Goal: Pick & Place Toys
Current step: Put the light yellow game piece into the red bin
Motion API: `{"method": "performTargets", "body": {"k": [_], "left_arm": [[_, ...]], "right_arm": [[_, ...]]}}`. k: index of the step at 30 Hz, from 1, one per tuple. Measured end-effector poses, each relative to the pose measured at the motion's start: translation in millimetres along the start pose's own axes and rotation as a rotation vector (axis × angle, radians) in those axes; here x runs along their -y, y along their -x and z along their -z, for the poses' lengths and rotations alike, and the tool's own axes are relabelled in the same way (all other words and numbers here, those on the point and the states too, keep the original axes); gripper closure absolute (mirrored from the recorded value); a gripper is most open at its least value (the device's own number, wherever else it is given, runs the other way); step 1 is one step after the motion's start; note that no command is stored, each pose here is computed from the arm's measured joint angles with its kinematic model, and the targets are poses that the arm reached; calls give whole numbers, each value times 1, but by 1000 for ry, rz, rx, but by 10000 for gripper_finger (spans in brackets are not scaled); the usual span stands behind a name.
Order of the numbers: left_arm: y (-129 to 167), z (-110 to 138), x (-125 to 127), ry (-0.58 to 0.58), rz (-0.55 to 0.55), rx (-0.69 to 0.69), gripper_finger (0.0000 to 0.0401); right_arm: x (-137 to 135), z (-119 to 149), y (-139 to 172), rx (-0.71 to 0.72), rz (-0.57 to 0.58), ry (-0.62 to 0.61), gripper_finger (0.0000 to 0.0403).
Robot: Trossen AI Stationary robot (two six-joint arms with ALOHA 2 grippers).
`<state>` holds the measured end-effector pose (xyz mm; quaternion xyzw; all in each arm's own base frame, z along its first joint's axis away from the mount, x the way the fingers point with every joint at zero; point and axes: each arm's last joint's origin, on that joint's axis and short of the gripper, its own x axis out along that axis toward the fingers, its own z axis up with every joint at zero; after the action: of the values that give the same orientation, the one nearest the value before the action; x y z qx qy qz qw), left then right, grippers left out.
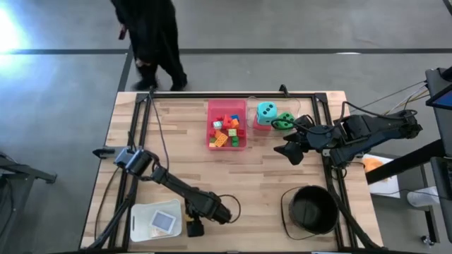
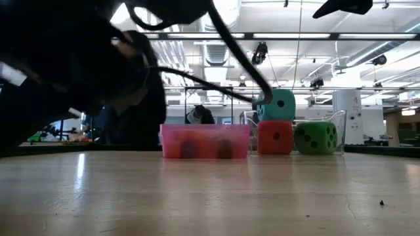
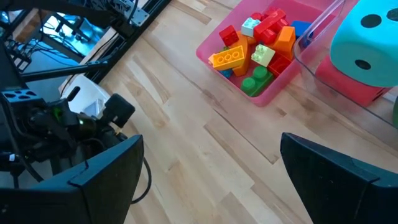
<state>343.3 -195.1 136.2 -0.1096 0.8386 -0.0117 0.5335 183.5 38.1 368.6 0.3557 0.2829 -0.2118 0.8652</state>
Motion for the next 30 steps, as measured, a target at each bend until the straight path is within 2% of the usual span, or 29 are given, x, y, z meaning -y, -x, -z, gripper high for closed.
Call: {"method": "performTargets", "body": {"k": [10, 13, 21, 30], "left_arm": [[-12, -4, 0, 15, -42, -24, 126], [-12, -4, -1, 14, -55, -21, 153], [-12, -6, 0, 4, -47, -8, 261], [-12, -6, 1, 1, -38, -1, 267]], "right_arm": [[0, 0, 0, 0, -1, 0, 33], [0, 0, 0, 0, -1, 2, 33], [0, 0, 0, 0, -1, 1, 33], [0, 0, 0, 0, 0, 0, 33]]}}
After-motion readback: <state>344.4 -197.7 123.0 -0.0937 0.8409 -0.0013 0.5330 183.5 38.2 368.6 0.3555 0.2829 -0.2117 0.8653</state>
